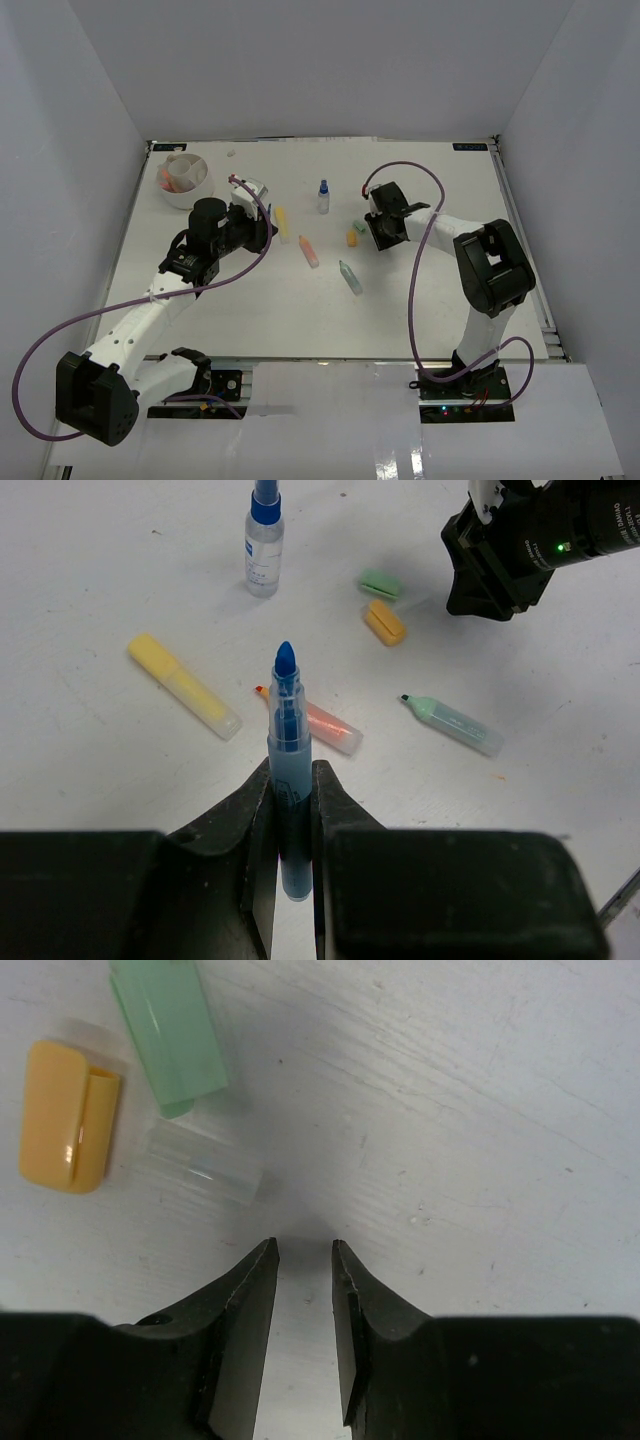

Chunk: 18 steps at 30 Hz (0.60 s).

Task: Sort the stationery into containers
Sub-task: Close the pen cap on the pen.

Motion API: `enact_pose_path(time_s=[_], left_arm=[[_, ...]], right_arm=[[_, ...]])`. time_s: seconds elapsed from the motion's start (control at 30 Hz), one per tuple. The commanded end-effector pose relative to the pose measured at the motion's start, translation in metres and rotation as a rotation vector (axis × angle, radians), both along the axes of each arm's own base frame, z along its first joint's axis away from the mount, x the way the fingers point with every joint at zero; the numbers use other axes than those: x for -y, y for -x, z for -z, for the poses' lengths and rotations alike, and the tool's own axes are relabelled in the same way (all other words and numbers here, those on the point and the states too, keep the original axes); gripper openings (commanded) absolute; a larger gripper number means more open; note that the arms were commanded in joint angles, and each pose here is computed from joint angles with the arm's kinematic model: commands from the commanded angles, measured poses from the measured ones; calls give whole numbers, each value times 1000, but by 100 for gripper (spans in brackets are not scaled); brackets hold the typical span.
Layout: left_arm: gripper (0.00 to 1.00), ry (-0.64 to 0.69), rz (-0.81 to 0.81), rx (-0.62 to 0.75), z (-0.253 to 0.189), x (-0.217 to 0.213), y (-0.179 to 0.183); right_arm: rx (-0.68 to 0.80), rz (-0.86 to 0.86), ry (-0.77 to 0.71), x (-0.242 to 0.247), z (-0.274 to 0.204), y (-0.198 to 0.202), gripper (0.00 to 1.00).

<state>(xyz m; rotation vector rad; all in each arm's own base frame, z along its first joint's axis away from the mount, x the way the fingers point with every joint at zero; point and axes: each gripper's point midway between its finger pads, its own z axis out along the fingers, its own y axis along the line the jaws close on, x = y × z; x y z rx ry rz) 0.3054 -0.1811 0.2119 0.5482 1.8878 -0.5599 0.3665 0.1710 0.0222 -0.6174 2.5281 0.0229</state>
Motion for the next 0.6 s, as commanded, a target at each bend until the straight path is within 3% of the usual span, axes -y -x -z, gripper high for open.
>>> enact_pose_path(time_s=[0.0,0.57], left_arm=[[0,2,-6,12,-4,-2,-1],[0,-1,-12,11,-4,-3,-1]], right_arm=[[-42,5,-43,-12,0,15,35],[43,114,4,-16,5,-28,34]])
